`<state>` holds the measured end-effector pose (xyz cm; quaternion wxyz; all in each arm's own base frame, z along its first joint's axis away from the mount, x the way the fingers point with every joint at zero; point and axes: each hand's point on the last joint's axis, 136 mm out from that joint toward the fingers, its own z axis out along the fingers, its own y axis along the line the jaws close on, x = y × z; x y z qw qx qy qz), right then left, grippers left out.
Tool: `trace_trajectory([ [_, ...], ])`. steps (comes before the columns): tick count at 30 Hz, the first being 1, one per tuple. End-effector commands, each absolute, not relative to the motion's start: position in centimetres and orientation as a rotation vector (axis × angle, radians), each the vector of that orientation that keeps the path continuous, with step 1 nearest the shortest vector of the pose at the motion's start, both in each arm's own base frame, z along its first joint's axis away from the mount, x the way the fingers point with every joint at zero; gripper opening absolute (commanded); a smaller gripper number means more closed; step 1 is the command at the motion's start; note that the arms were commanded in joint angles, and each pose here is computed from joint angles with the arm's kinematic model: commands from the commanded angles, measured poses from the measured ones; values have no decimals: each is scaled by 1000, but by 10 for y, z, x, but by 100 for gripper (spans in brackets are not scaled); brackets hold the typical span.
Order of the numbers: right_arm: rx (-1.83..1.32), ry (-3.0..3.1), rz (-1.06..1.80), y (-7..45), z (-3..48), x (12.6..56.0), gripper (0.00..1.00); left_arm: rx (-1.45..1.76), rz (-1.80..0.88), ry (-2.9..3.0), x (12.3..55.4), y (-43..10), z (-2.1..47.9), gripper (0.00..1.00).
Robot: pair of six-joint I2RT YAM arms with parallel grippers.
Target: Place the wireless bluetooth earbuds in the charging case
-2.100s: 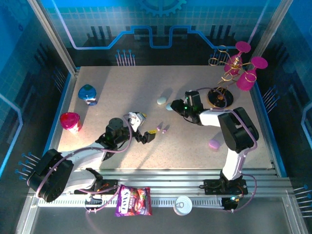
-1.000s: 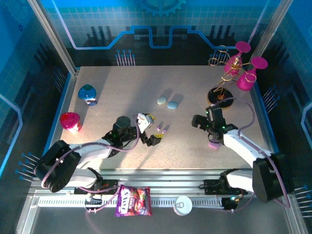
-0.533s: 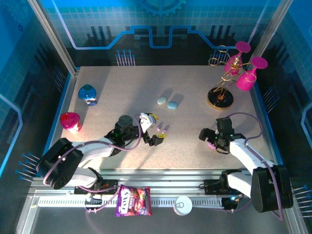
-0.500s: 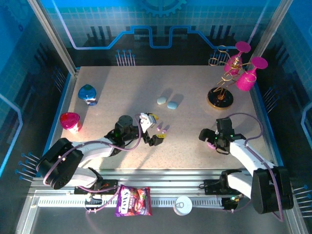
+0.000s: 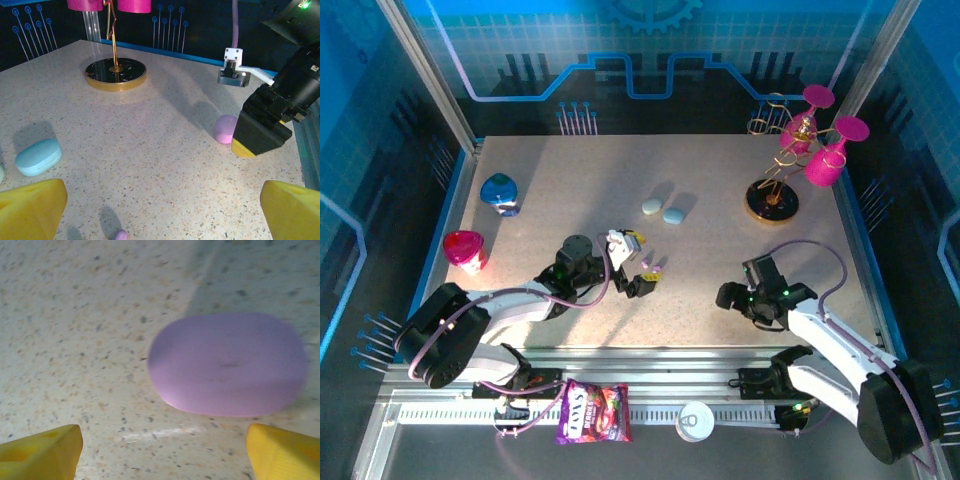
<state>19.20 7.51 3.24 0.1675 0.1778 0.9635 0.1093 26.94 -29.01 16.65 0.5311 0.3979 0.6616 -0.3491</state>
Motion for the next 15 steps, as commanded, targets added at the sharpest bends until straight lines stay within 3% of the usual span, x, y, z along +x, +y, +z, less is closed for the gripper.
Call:
trace_trajectory([
  [1, 661, 2713, 35, 41, 40, 188, 84, 969, -860, 1521, 268, -298, 180, 99],
  [4, 737, 2703, -7, 35, 44, 191, 84, 966, -857, 1524, 267, -297, 180, 99],
  [15, 912, 2632, 376, 65, 50, 226, 78, 969, -856, 1535, 268, -298, 175, 99],
])
